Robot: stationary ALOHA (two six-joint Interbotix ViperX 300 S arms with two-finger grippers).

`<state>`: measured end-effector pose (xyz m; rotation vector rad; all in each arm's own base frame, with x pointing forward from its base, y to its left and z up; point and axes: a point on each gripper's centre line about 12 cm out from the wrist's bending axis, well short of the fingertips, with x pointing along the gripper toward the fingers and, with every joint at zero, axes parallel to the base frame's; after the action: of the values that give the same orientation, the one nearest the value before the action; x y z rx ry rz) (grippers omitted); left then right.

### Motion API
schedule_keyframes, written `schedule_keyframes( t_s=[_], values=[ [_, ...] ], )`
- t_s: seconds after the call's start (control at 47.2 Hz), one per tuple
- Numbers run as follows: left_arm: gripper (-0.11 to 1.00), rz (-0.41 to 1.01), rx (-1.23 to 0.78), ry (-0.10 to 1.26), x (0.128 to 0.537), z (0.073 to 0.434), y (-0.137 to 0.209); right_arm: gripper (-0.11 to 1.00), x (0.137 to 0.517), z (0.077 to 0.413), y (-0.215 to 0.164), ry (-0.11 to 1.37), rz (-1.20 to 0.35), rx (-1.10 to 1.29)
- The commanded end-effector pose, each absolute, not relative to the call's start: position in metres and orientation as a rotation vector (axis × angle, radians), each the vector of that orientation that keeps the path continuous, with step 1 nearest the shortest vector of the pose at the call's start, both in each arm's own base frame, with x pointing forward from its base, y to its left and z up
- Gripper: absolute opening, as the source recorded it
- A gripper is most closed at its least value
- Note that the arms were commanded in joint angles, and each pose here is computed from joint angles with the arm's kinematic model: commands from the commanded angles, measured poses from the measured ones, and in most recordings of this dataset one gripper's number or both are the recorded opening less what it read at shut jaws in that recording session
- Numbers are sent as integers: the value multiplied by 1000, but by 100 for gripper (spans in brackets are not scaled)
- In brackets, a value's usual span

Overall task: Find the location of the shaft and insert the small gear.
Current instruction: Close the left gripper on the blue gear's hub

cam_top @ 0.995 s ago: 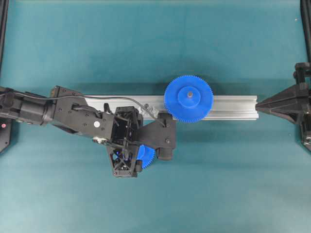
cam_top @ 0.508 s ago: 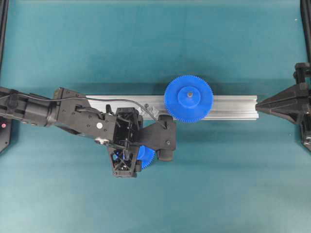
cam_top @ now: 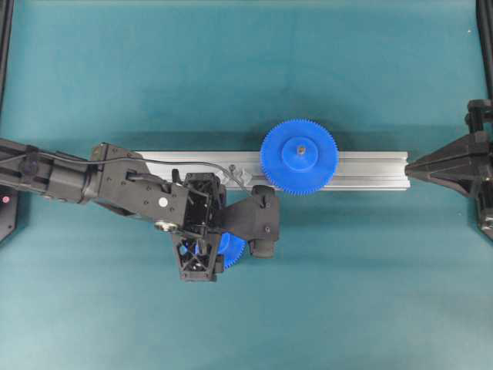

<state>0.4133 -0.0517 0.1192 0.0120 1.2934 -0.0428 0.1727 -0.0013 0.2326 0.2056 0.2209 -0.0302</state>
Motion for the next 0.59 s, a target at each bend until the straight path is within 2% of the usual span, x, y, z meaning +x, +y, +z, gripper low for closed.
schedule_keyframes(
  t_s=[0.0, 0.571],
  values=[
    [93, -45, 13, 1272, 416, 124, -52, 0, 175, 237, -2, 207, -32, 218],
    [91, -40, 15, 1299, 410, 115, -52, 0, 175, 237, -2, 207, -32, 218]
  ],
)
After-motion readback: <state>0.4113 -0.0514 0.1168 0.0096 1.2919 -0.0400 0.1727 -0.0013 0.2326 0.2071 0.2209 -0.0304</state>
